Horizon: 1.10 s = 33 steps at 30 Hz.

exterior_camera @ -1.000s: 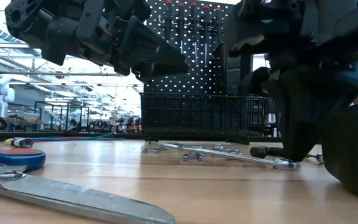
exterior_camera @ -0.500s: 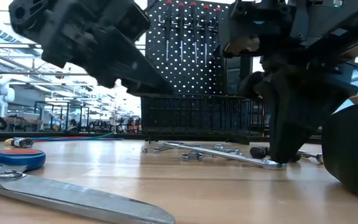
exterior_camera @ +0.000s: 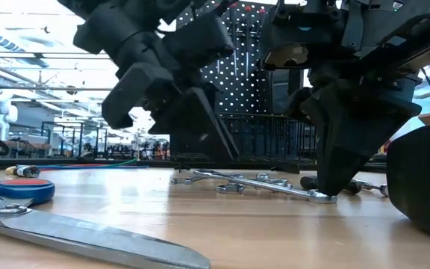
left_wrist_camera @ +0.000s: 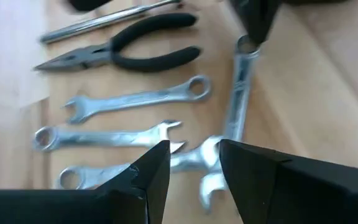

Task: Hang tools onto peg board
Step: Put the wrench into the black bin on the pegboard

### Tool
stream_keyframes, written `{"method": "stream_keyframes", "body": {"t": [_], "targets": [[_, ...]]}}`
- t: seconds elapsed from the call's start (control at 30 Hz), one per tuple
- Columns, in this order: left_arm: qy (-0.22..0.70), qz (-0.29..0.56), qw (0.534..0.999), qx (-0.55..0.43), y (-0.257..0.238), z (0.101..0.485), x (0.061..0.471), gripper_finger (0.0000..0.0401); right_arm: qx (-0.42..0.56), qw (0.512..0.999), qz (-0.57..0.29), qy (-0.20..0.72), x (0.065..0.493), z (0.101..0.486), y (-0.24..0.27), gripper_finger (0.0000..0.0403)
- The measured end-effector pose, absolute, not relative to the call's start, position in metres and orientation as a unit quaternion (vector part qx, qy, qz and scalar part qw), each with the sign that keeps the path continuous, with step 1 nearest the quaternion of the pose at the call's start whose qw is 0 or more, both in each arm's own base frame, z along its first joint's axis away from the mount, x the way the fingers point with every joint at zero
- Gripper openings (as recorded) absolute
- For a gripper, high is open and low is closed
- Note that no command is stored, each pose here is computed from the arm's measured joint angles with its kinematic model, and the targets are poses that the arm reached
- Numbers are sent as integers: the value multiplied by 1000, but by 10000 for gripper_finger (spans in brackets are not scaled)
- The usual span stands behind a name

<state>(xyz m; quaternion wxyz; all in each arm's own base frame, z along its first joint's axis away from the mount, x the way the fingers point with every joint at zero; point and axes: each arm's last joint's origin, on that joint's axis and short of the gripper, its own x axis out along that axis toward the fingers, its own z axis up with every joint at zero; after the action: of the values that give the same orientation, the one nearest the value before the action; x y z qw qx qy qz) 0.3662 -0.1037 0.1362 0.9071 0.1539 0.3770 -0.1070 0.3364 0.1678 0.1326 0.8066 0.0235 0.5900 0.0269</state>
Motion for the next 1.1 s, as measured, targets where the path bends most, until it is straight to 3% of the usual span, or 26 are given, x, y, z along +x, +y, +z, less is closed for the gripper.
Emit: {"method": "stream_keyframes", "body": {"t": [0.2, 0.7, 1.1], "targets": [[387, -159, 899, 133, -108, 129, 371, 148, 21, 807, 29, 590, 336, 132, 168, 0], [411, -143, 884, 170, -104, 115, 372, 146, 19, 815, 35, 578, 339, 133, 168, 0], [411, -172, 878, 175, -106, 114, 371, 45, 6, 820, 28, 571, 340, 133, 167, 0]]}}
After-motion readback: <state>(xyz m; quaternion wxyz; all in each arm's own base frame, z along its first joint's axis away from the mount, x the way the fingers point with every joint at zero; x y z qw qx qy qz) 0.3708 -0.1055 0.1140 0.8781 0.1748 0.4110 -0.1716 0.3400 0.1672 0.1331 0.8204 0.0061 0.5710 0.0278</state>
